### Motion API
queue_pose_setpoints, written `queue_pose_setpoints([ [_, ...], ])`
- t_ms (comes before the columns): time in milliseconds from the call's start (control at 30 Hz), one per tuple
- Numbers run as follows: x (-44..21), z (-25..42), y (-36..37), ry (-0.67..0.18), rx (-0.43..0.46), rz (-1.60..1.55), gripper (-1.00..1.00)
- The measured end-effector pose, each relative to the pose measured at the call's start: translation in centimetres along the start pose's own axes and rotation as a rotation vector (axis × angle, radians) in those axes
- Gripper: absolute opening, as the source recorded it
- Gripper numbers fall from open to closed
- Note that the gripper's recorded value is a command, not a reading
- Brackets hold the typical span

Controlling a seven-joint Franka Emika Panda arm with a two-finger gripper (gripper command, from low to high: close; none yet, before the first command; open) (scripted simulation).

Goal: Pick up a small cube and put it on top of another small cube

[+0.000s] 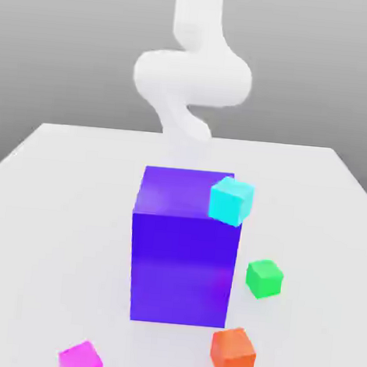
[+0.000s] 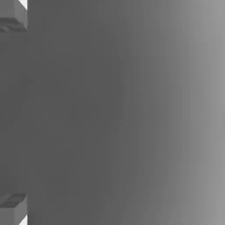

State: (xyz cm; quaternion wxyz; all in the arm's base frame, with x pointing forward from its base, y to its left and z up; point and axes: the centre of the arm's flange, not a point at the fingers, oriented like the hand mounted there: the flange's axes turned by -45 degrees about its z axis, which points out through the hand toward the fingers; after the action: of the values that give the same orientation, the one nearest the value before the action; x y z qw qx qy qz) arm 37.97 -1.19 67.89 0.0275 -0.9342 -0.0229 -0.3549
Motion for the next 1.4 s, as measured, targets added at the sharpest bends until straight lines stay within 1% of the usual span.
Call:
queue_pose_setpoints([
  [133,-0.3,7.7,1.9,-0.113,0.099,-0.056,0.00],
  [300,-2.2,16.8,3.6,-0.237,0.193,-0.120,0.00],
  [433,-4.8,23.7,4.7,-0.326,0.245,-0.171,0.00],
  [567,-8.2,29.7,5.8,-0.409,0.276,-0.225,0.00],
  [700,-12.1,34.8,7.1,-0.486,0.286,-0.286,0.00],
  [833,-16.0,38.7,8.7,-0.560,0.276,-0.358,0.00],
  [967,-19.7,41.5,10.7,-0.630,0.246,-0.443,0.00],
  [1100,-22.8,43.2,12.9,-0.696,0.198,-0.544,0.00],
  [1267,-26.9,47.5,13.8,-0.714,0.181,-0.579,0.00],
  [1300,-27.6,48.1,13.8,-0.719,0.187,-0.578,-1.00],
  [1400,-27.6,48.1,13.8,-0.720,0.188,-0.578,-1.00],
])
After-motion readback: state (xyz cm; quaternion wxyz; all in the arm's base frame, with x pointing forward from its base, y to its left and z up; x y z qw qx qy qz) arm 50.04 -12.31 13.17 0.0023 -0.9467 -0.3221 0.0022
